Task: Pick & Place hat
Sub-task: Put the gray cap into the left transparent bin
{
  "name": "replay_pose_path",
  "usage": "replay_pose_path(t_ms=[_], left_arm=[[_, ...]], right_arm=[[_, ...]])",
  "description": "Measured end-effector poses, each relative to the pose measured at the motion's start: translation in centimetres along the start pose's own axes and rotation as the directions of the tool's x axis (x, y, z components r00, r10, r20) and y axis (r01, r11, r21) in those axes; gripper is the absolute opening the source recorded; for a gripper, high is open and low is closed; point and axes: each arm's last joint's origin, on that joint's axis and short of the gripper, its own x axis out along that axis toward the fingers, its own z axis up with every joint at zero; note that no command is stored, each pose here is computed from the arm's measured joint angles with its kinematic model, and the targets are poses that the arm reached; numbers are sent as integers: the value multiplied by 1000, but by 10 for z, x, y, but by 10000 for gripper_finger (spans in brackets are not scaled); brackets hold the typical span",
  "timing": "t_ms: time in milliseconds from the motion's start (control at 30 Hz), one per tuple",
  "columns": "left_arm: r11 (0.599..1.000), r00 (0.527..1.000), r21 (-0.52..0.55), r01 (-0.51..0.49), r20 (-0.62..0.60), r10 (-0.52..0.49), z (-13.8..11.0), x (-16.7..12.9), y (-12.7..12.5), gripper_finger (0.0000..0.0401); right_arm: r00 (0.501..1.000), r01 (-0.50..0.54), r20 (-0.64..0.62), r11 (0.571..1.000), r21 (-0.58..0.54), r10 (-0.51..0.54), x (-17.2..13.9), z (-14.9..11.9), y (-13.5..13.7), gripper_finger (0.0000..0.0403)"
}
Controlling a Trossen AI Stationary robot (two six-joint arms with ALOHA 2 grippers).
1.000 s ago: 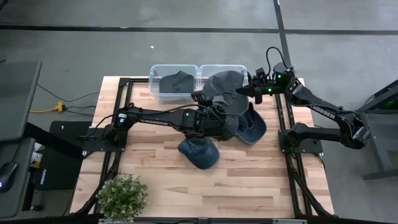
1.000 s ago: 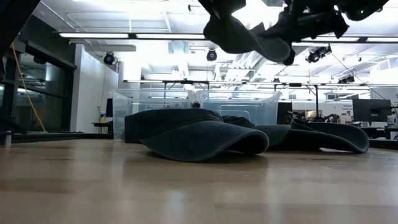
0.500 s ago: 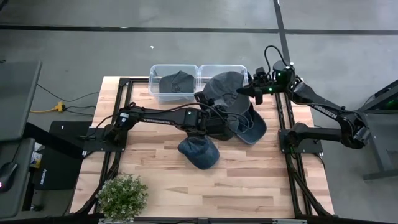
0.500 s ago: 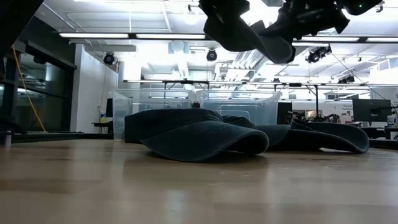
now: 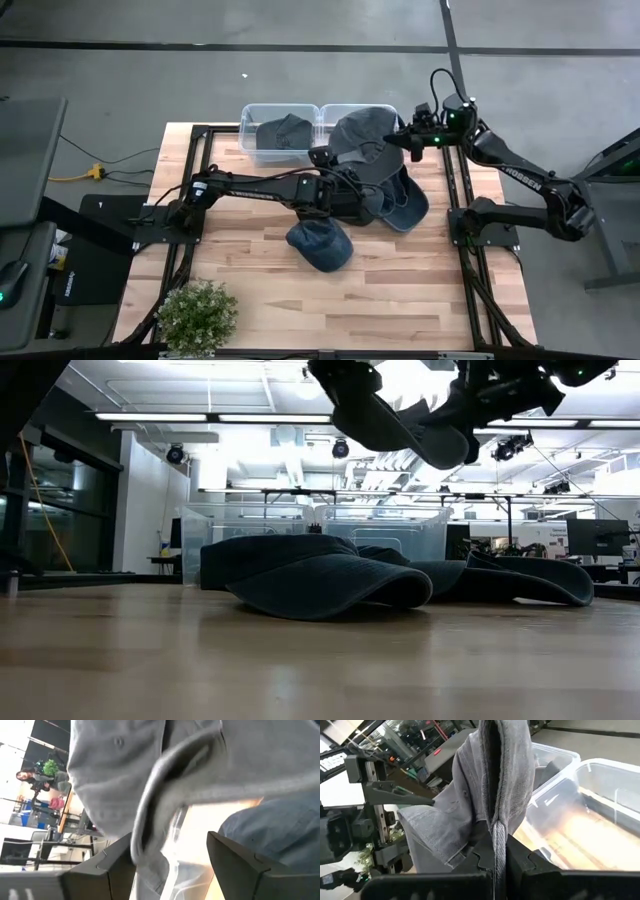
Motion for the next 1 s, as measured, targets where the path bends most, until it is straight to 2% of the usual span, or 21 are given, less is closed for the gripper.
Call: replay_pose_path(t_ms=[100, 267, 333, 400, 467, 533, 667, 767, 933, 1000], left_arm=[[1000, 1000, -13, -11, -18, 11, -3, 0, 1, 228], [996, 994, -15, -87, -63, 86, -13, -1, 4, 228], [992, 989, -46, -118, -92, 113, -19, 0, 7, 227], [980, 984, -137, -143, -129, 125, -27, -3, 16, 227], [954, 984, -255, -156, -129, 126, -27, -1, 22, 227], [931, 983, -329, -156, -142, 115, -29, -2, 34, 227], [867, 977, -460, -194, -172, 128, -31, 8, 54, 227], [829, 970, -515, -219, -205, 129, -34, 20, 68, 227], [723, 949, -620, -304, -265, 172, -42, 42, 101, 227], [668, 947, -674, -316, -264, 182, -40, 51, 111, 227]], right_arm=[[1000, 10, 7, 1000, 3, -10, -2, 1, -2, 6], [1000, 26, 16, 1000, 7, -26, -3, 2, -4, 6], [999, 36, 21, 999, 8, -36, -4, 2, -5, 6], [999, 45, 26, 999, 12, -46, -5, 3, -7, 6], [998, 55, 40, 998, 16, -56, -5, 4, -9, 6], [997, 55, 59, 998, 24, -57, -5, 7, -11, 6], [991, 79, 107, 995, 53, -84, -2, 12, -19, 6], [981, 96, 157, 991, 94, -110, 2, 18, -26, 6], [946, 146, 269, 978, 152, -183, 13, 26, -39, 6], [924, 158, 315, 968, 196, -215, 19, 29, -46, 6]])
